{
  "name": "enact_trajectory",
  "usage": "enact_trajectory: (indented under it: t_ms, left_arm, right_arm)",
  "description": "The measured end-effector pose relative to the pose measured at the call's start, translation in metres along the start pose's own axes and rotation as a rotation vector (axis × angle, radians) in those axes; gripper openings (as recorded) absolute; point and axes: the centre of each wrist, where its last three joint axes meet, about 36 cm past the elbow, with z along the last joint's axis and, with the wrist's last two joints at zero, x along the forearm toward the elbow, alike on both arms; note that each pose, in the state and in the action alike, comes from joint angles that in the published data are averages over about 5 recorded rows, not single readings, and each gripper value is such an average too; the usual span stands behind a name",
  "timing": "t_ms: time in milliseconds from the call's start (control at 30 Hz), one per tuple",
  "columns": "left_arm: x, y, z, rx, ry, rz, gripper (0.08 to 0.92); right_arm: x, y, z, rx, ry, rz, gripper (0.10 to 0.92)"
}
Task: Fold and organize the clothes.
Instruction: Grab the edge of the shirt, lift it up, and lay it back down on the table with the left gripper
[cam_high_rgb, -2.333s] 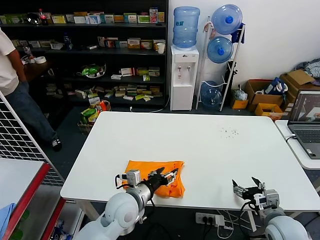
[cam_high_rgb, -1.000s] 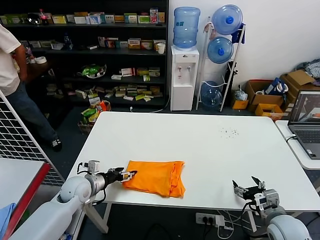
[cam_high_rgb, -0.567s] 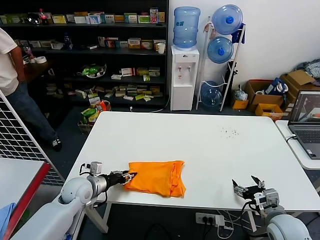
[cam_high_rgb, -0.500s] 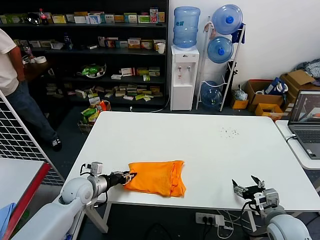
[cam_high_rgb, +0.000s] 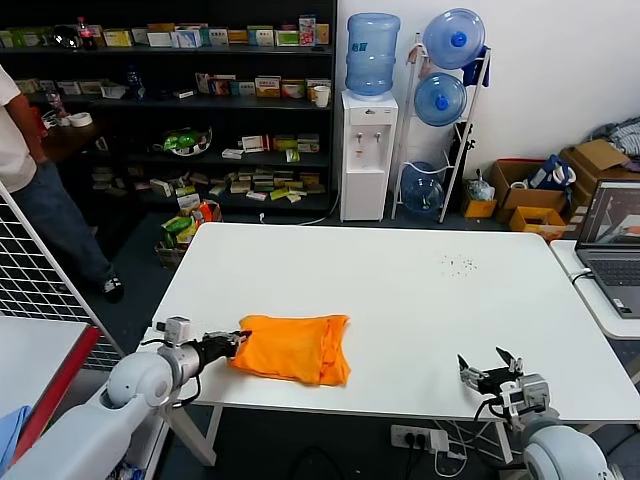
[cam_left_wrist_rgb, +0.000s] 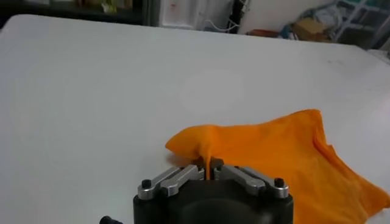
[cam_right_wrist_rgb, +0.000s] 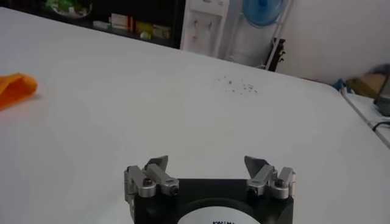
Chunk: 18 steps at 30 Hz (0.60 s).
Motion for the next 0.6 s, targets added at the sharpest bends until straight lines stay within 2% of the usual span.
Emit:
enact_trajectory:
  t_ms: [233,600]
  left_arm:
    - [0.023,0.039,-0.007,-0.117,0.009,-0.159,0.13]
    - [0.07,0.116,-0.021,-0.401,0.09,-0.468,0.13]
  right_arm:
    - [-0.006,0.009,-0.006,0.008,-0.011,-0.022,0.823]
    - [-0.02,0.031,-0.011,0.019,-0.028,-0.065,0.823]
